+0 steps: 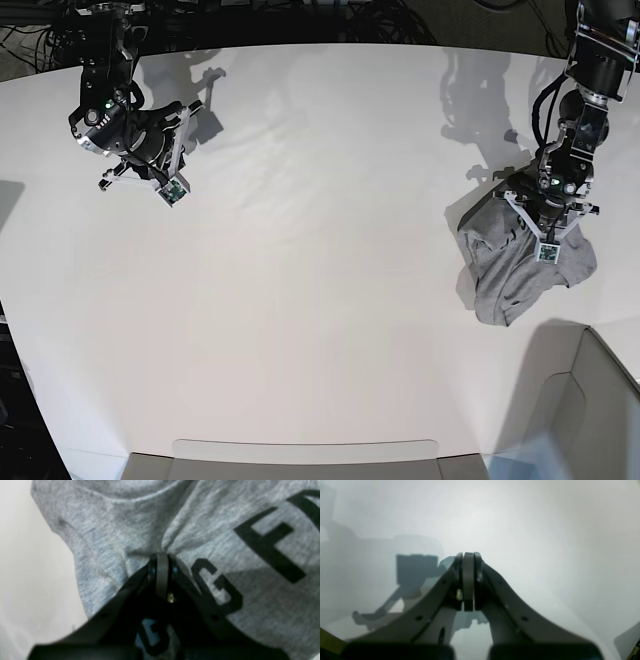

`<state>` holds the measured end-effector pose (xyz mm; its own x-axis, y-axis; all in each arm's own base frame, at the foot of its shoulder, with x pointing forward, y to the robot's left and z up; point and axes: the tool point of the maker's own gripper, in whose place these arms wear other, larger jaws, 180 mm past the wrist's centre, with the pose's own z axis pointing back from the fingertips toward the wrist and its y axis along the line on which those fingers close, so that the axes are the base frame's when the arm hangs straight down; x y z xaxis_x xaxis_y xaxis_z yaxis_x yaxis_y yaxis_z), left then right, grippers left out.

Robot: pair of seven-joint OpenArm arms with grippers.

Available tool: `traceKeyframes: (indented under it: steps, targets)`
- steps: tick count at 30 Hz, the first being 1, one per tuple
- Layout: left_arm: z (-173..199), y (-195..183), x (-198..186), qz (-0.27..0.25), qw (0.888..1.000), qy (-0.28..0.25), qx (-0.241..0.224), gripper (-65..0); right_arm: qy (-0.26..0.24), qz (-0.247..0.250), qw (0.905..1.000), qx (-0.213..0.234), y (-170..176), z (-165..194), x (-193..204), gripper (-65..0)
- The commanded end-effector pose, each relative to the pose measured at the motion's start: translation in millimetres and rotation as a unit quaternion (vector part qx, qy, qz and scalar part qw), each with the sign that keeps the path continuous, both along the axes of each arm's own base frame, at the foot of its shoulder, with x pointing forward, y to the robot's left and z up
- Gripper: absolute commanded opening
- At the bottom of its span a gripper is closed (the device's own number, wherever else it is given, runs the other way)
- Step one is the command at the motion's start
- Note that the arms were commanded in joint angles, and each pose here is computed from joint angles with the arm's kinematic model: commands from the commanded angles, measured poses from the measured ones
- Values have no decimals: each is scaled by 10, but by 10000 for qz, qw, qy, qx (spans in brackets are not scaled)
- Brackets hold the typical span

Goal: Fold the T-shirt properly

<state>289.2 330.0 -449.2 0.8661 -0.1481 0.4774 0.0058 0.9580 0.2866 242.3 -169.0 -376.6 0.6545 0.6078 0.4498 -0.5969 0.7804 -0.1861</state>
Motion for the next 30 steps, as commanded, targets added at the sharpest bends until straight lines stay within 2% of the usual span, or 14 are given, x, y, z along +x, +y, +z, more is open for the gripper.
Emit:
traceKeyframes:
  steps: [1, 4, 8, 10, 13, 15, 18, 22, 26, 30]
  targets:
    - [-60, 68, -167, 125, 9990, 426, 1, -650, -156, 54, 9999, 28, 12, 77, 55, -650]
    - [130, 37, -1, 129, 9998, 86, -89, -650, -171, 54, 9998, 53, 21, 84, 55, -650]
    - [618, -106, 361, 314, 9945, -875, -473, -650, -556, 76, 9981, 240, 121, 252, 145, -650]
    - [892, -161, 518, 540, 9853, -1440, -744, -650, -966, 145, 9939, 507, 239, 406, 202, -650]
    - [1159, -178, 548, 894, 9690, -2034, -1084, -650, -1643, 165, 9814, 982, 388, 667, 287, -650]
    - [1389, -207, 541, 1084, 9537, -2491, -1291, -650, -1981, 105, 9718, 1279, 463, 800, 303, -650]
    - [1719, -223, 381, 1171, 9334, -3123, -1323, -650, -2184, -36, 9630, 1578, 491, 841, 238, -650]
    - [1945, -227, 33, 892, 9167, -3780, -945, -650, -2064, -171, 9597, 1898, 567, 722, -3, -650]
    - [1850, -207, -399, 695, 9101, -4038, -617, -650, -1861, -238, 9582, 2160, 630, 596, -322, -650]
    - [1709, -245, -874, 720, 9089, -4078, -489, -650, -1777, -532, 9512, 2467, 665, 538, -592, -650]
